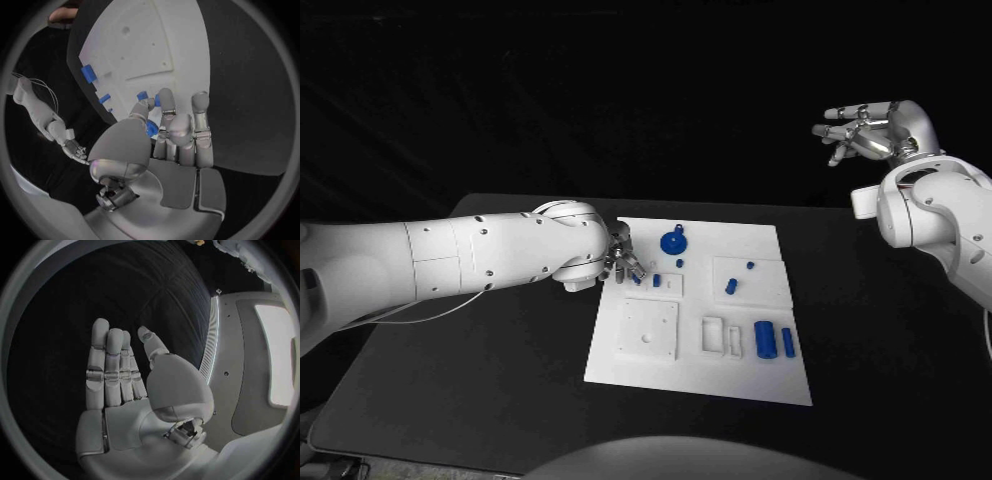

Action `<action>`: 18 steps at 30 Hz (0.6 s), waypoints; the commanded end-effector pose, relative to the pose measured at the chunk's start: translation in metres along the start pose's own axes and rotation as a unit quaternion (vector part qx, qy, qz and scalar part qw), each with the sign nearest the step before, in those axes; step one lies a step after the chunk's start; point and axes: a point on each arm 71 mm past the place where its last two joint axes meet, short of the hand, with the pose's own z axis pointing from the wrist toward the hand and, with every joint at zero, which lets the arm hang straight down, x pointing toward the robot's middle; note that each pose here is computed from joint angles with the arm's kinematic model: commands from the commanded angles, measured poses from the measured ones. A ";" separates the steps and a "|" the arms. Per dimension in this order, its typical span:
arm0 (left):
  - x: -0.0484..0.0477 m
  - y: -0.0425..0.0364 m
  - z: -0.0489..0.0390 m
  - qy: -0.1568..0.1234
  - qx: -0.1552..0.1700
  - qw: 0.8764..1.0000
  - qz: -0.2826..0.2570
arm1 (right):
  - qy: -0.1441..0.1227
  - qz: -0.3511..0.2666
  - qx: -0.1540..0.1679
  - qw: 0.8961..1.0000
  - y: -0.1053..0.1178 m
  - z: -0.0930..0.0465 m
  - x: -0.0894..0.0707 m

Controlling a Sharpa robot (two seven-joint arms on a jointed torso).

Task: Assemble the parts on the task board

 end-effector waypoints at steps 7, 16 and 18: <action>0.0023 -0.0019 0.0004 0.011 0.006 1.000 0.011 | 0.010 0.005 -0.004 1.000 0.001 0.000 0.003; 0.0035 -0.0028 0.0005 0.017 0.007 1.000 0.014 | 0.011 0.006 -0.005 1.000 0.002 0.000 0.004; 0.0036 -0.0030 0.0005 0.018 0.007 1.000 0.015 | 0.011 0.006 -0.005 1.000 0.001 0.000 0.004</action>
